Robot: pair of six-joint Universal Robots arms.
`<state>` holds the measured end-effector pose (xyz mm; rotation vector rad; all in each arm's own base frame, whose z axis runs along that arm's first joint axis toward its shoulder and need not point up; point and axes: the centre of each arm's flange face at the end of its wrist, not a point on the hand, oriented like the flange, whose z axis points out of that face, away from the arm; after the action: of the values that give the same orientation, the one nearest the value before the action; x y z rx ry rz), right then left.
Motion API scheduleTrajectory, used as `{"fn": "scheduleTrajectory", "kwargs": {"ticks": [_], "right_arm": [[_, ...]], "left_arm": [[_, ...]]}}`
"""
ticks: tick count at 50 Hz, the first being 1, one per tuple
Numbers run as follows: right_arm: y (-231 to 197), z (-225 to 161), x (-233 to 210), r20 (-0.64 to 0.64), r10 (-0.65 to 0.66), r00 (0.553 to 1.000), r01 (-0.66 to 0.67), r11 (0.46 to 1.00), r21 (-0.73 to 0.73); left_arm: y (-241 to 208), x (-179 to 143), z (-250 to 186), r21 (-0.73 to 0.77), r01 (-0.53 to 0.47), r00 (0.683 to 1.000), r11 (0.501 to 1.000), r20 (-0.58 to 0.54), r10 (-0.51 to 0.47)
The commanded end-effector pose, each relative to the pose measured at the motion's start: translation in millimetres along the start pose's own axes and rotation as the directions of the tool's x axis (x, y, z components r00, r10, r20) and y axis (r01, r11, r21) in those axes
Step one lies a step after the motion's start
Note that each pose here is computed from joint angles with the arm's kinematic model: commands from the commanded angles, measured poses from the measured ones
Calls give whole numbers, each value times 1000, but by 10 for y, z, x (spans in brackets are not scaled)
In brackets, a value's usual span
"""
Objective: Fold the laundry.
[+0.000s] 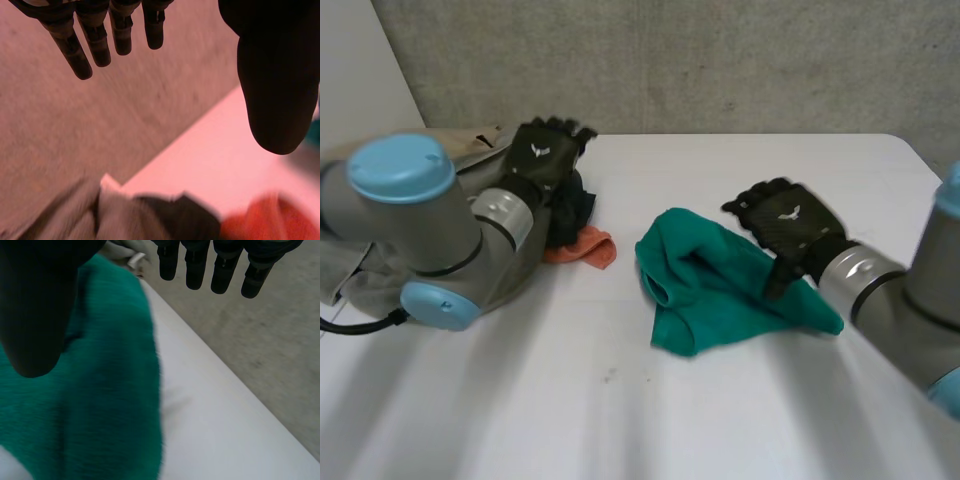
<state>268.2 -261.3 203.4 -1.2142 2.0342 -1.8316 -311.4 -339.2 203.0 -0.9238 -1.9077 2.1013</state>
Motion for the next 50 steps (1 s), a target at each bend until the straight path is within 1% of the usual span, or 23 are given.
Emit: {"fn": "scheduleTrajectory", "kwargs": {"ticks": [1,4,8,20,33,36,37,40,41,43,44,45,50], "right_arm": [[270,214,-290,36,-15,999,13,999,29],[371,278,-310,21,-13,1000,13,1000,16],[445,310,-320,6,-17,1000,17,1000,-6],[480,328,-302,-14,-22,1000,22,1000,-22],[496,325,-289,-19,-20,1000,19,999,-29],[496,325,-289,-19,-20,1000,19,999,-29],[495,323,-281,-22,-21,1000,20,999,-31],[503,320,-276,-24,-20,1000,19,999,-35],[504,318,-280,-25,-20,999,19,999,-38],[502,314,-277,-27,-20,999,19,999,-40],[502,314,-277,-27,-20,999,19,999,-40],[497,313,-275,-28,-20,999,19,999,-39],[488,309,-286,-24,-21,999,20,999,-37]], "left_arm": [[577,45,214,-89,-213,977,973,-35,211],[693,111,276,-78,-210,976,975,-78,204],[801,165,356,-65,-213,973,975,-107,205],[938,174,496,-66,-215,973,974,-99,208],[1157,223,559,-105,-212,973,972,-118,199],[1173,204,600,-106,-213,974,971,-106,202],[1158,180,615,-103,-213,975,972,-93,203],[1115,-104,684,-136,-216,973,967,46,224],[1100,-296,706,-165,-213,961,963,143,237],[1051,-436,727,-177,-207,940,962,239,246],[1000,-579,746,-175,-203,911,963,327,251],[961,-634,760,-162,-205,898,965,361,251],[922,-825,799,-121,-219,872,968,421,250]]}}
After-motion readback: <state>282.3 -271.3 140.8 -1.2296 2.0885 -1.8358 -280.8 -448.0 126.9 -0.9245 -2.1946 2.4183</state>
